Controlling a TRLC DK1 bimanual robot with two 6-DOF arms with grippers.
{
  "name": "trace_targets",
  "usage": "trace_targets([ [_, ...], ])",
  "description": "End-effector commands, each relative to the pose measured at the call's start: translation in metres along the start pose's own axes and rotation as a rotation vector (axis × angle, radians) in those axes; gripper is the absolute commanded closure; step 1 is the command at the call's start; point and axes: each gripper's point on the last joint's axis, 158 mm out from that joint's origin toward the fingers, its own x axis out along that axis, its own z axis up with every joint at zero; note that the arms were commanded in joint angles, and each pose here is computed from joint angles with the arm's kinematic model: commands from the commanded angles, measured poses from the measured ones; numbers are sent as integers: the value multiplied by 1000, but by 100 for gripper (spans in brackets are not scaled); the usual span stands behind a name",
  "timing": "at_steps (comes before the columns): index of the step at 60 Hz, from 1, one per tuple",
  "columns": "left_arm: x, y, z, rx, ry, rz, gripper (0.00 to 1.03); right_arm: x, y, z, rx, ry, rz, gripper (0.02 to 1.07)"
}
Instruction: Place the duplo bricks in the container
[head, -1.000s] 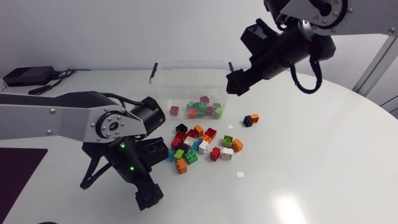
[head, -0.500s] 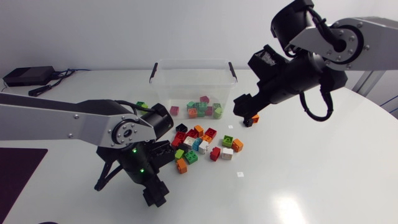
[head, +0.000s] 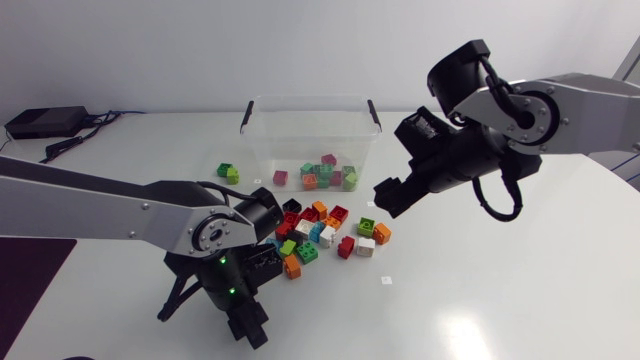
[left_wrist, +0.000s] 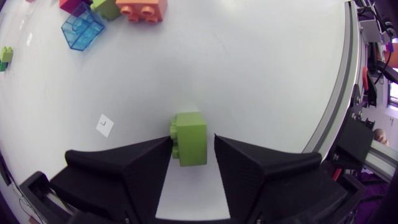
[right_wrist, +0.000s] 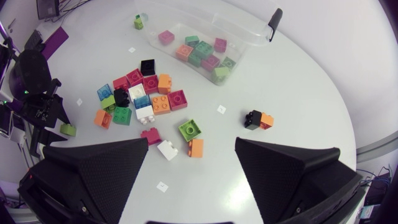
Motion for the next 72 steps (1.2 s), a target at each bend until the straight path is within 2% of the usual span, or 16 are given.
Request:
trace_targets([
  [1, 11, -6, -12, -11, 49, -5, 68, 20, -1, -21, 44, 55, -4, 6],
  [8, 11, -7, -15, -9, 58, -8, 77, 36, -7, -33, 53, 88, -9, 6],
  [27, -13, -7, -14, -1, 5, 7, 78, 66, -24, -52, 49, 152, -12, 8],
  [31, -21, -4, -10, -6, -20, 20, 78, 71, -24, -55, 41, 164, -7, 12],
  [36, -30, -1, -7, -9, -44, 29, 78, 75, -23, -59, 35, 178, -4, 12],
  [64, -111, 41, 30, -61, -290, 128, 78, 109, -26, -79, 18, 251, 16, 16],
  [72, -134, 57, 41, -87, -363, 161, 78, 116, -22, -77, 8, 250, 23, 22],
])
